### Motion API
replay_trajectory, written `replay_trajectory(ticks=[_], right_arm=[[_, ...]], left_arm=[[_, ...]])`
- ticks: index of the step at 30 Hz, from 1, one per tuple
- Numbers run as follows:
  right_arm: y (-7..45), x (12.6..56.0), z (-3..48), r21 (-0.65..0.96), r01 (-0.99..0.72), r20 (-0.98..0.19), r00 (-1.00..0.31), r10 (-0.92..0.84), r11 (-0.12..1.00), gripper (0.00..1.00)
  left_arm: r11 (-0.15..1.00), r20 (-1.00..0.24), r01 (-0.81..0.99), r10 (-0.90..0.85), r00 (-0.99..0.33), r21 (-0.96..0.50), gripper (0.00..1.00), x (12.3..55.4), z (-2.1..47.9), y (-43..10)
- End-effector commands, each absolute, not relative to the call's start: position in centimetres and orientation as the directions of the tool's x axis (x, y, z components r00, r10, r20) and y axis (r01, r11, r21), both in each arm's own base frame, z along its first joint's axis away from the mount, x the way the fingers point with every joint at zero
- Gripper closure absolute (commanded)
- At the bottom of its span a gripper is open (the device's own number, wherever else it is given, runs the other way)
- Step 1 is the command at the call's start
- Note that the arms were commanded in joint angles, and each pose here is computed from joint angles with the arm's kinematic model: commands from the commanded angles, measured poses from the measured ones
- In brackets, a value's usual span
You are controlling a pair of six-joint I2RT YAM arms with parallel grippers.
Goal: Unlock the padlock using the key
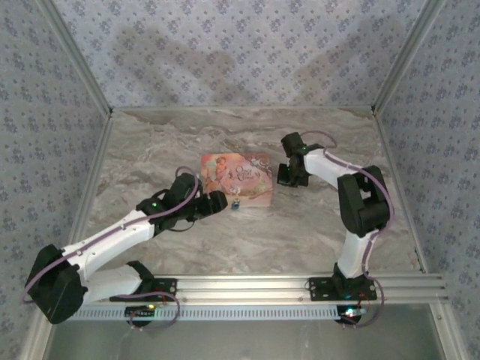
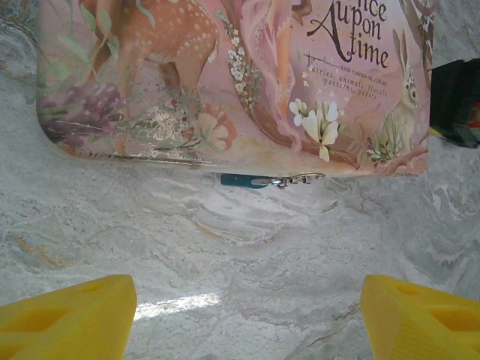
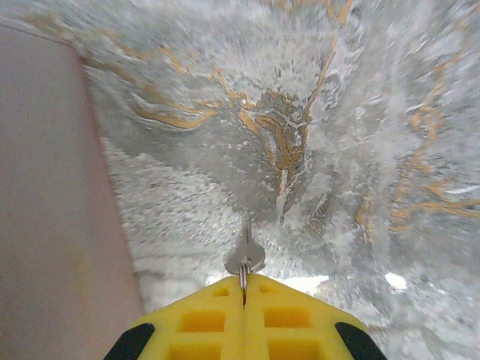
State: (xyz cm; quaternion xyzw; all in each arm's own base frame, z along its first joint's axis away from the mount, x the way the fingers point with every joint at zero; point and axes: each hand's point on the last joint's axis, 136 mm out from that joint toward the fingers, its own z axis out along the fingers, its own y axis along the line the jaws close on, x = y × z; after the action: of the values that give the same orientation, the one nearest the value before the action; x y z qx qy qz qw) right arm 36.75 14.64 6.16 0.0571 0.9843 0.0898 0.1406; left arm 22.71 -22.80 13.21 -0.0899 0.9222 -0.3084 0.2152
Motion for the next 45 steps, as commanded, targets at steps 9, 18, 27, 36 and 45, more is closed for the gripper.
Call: replay_trajectory(ticks=[9,18,27,36,45], right_arm=[[15.8,34.4,18.7,0.387,-0.155,-0.550,-0.830,0.093,0.909,0.99],[19.7,28.7,29.6,0.583,-0.488,-0.683,-0.727,0.066,0.650,0.98],[22.3,23.3,35.3,0.711,-0.603,-0.660,-0.750,0.047,0.361,0.96],[23.4,21.5,36.1,0.765,-0.584,-0.616,-0.787,0.044,0.273,0.96],[23.7,21.6,36.3,0.795,-0.552,-0.581,-0.812,0.058,0.251,0.95]], left_arm=[[0.755,-0.396,0.059,-0.274,-0.876,-0.653,0.21,24.1,18.2,-25.1],[0.602,-0.501,0.289,-0.218,-0.838,-0.745,0.16,24.8,26.6,-29.0],[0.317,-0.635,0.573,-0.143,-0.759,-0.756,0.14,23.1,35.1,-32.7],[0.106,-0.693,0.685,-0.111,-0.712,-0.721,0.37,21.0,38.0,-35.1],[0.045,-0.719,0.718,-0.072,-0.691,-0.695,0.53,19.6,38.8,-36.4]])
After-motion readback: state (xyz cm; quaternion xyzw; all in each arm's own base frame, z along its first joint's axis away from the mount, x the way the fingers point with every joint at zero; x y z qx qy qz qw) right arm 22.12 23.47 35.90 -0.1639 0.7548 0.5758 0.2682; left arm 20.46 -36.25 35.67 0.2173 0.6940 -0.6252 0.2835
